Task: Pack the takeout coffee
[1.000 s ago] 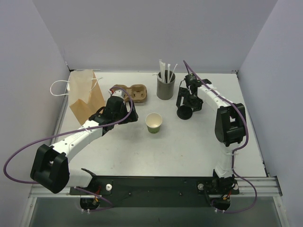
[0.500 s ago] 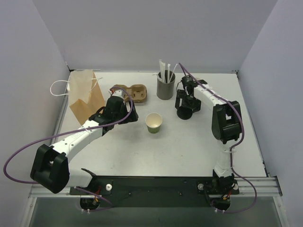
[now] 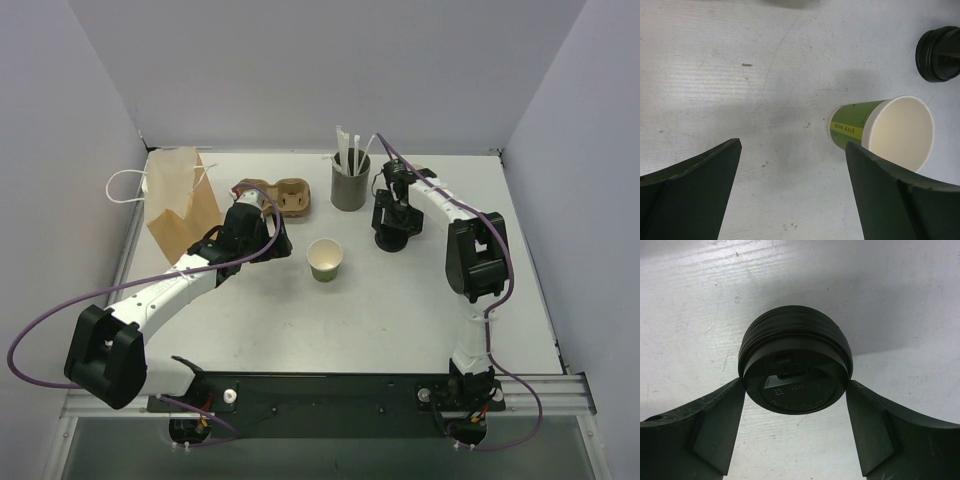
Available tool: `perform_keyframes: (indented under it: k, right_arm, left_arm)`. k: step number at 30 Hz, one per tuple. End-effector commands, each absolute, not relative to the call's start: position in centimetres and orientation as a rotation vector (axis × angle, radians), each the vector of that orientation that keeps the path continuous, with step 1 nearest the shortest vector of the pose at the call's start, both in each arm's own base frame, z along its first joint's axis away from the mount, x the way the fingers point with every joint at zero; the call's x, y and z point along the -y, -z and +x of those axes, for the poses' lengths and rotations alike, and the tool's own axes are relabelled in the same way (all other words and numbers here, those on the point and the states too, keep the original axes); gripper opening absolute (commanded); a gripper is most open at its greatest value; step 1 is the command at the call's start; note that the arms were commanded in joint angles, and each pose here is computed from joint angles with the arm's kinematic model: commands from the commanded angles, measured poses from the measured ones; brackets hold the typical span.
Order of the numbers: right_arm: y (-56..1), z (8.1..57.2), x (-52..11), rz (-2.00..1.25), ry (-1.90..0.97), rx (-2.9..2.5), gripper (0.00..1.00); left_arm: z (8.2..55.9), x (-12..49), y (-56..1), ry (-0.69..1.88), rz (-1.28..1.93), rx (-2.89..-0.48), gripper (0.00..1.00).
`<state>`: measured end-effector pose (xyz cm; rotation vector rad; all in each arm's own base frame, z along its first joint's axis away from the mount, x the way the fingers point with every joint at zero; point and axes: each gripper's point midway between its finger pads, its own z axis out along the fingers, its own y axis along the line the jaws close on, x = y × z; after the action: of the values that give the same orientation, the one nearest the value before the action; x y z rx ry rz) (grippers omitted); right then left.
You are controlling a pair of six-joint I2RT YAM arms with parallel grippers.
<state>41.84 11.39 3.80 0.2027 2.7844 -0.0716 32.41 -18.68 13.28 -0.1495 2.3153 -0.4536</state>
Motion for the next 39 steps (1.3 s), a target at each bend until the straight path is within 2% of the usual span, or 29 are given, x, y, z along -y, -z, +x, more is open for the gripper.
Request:
perform_keyframes:
  k: [1, 14, 31, 39]
  right_arm:
    - [-5.7, 42.0, -11.0, 0.197, 0.102, -2.750, 0.68]
    - [-8.4, 41.6, -11.0, 0.207, 0.070, -2.704, 0.68]
    - [-7.9, 39.2, -11.2, 0.224, 0.027, -2.750, 0.68]
    - [-11.7, 38.3, -12.5, 0.161, -0.023, -2.713, 0.68]
  left_arm:
    - [33.1, 19.2, -14.7, 0.488, -0.140, -2.267, 0.97]
    - [33.2, 19.2, -14.8, 0.485, -0.137, -2.266, 0.97]
    - [33.3, 19.4, -14.9, 0.491, -0.131, -2.265, 0.97]
    - [33.3, 19.5, -14.8, 0.495, -0.125, -2.270, 0.97]
